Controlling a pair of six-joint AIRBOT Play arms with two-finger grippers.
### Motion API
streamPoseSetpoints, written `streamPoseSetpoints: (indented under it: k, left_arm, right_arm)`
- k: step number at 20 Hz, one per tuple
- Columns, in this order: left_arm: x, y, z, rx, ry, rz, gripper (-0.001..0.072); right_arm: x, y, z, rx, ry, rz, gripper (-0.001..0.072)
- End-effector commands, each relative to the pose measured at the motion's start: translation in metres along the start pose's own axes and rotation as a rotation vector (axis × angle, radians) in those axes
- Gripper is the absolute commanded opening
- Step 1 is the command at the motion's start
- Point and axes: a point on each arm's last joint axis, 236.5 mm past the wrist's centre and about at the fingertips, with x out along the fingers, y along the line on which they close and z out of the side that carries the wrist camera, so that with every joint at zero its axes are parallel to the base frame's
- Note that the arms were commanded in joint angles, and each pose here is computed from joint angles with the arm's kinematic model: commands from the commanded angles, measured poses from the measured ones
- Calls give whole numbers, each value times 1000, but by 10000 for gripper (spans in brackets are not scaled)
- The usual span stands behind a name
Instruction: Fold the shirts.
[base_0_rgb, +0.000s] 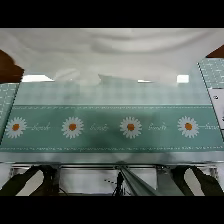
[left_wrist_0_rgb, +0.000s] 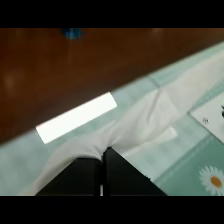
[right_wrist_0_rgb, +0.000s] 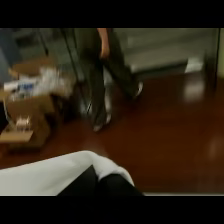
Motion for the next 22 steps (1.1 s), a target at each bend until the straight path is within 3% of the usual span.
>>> streamPoseSetpoints:
  k: [1,4,6,7,11,17,22]
  left_arm:
    - [-83,-88,76,206,-292,62,20]
    - [-142,-96,78,282,-363,310,19]
    - [-178,-92,69,264,-378,472,19]
    - [-184,-94,58,231,-357,489,19]
    - [-161,-80,-22,-16,-55,454,19]
    - [-67,-25,-166,-320,455,213,19]
    - [6,53,-261,-524,632,165,19]
  right_arm:
    - [-114,70,106,-150,-345,-84,34]
    - [-184,69,124,-226,-418,-299,34]
    - [-207,55,103,-240,-312,-425,34]
    - [-210,49,84,-231,-226,-457,34]
    - [-198,22,-1,-207,177,-489,34]
    - [-128,-19,-113,-118,724,-314,34]
    - [-54,-83,-237,-26,1173,-290,34]
